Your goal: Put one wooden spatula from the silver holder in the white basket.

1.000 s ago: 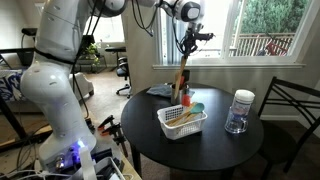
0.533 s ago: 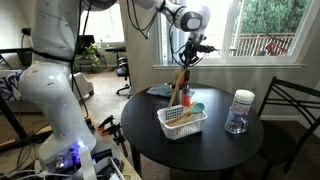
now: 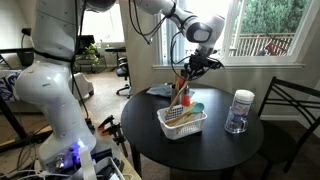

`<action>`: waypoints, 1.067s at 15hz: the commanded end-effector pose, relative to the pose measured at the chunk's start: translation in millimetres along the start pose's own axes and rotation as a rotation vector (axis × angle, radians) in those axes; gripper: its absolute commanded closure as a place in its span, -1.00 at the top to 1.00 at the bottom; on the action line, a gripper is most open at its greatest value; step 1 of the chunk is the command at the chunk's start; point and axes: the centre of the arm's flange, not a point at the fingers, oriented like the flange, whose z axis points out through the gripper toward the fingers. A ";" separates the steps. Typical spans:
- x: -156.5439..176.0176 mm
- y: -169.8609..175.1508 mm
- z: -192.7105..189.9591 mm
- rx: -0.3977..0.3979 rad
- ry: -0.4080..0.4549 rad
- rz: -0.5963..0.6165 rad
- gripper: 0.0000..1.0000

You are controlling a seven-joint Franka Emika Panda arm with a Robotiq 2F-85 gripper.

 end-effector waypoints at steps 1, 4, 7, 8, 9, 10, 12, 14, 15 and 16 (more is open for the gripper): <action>-13.9 -0.4 1.3 -0.039 0.066 0.075 -0.87; -16.6 2.5 3.7 -0.055 0.082 0.091 -0.36; -14.6 1.5 5.9 -0.065 0.084 0.092 -0.09; -14.0 1.0 5.8 -0.065 0.083 0.091 0.03; -13.4 0.8 6.4 -0.065 0.084 0.090 0.14; -12.6 0.0 6.5 -0.065 0.083 0.086 0.29; -10.1 -2.1 7.1 -0.063 0.081 0.079 0.55; -6.6 9.0 7.7 -0.050 0.057 0.056 0.30; -5.7 8.4 8.1 -0.049 0.057 0.054 0.43; -5.2 8.0 8.3 -0.049 0.057 0.053 0.58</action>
